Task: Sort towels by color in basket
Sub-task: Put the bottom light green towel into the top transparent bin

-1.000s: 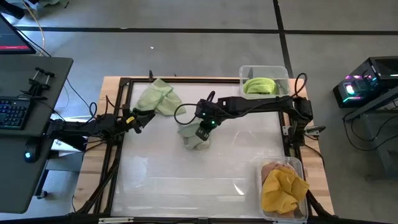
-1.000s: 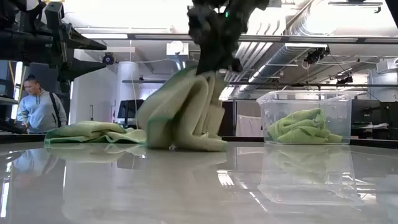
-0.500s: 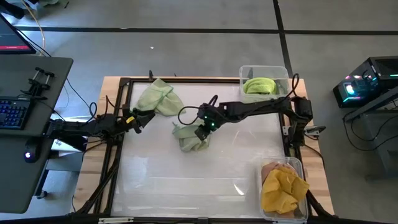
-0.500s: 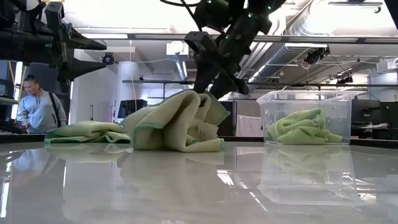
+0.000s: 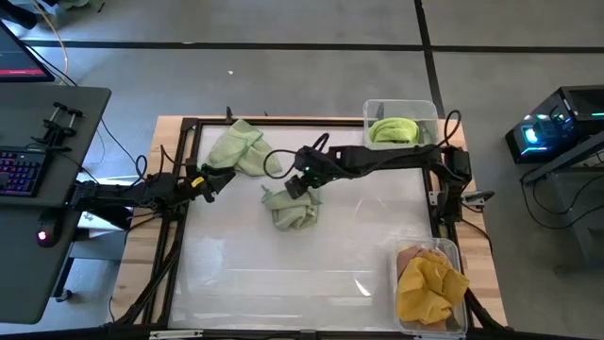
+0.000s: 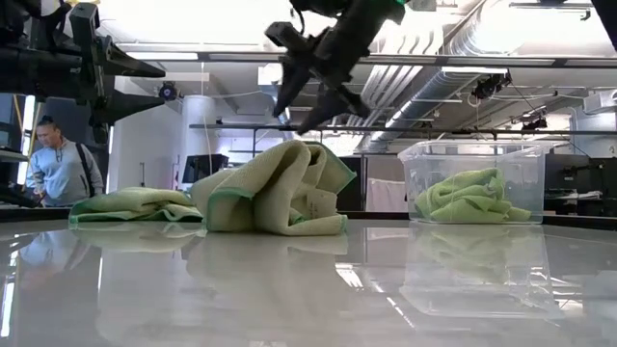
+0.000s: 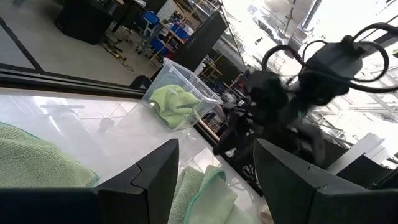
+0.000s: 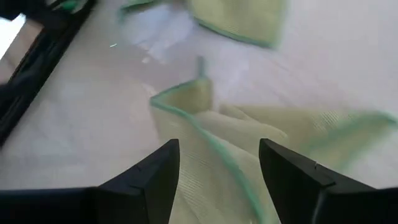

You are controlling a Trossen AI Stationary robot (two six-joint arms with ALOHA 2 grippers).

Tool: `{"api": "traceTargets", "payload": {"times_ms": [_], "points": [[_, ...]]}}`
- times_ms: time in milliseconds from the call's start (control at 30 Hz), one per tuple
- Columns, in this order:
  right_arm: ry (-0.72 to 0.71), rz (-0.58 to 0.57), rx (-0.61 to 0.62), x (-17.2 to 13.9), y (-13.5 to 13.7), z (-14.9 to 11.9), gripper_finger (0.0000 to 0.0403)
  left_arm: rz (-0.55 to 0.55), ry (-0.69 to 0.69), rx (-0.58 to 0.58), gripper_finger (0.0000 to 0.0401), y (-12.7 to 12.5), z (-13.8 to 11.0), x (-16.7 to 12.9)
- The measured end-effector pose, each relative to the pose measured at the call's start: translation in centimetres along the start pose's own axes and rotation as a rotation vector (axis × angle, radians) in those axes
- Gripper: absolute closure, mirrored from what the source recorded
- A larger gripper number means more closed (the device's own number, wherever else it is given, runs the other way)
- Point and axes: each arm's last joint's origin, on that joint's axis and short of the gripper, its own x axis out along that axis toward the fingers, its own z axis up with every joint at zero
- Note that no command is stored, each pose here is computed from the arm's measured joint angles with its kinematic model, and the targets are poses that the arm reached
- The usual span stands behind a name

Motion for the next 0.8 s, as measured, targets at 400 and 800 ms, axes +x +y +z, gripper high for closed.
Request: {"api": "traceTargets", "payload": {"times_ms": [400, 800], "points": [[0.118, -0.072, -0.192, 7.5, 0.3, -3.9, 0.0137, 0.001, 0.000, 0.000, 0.0206, 0.0, 0.0, 0.0], [0.197, -0.195, -0.237, 11.8, -0.6, -7.0, 0.0205, 0.000, 0.000, 0.000, 0.0206, 0.0, 0.0, 0.0]]}}
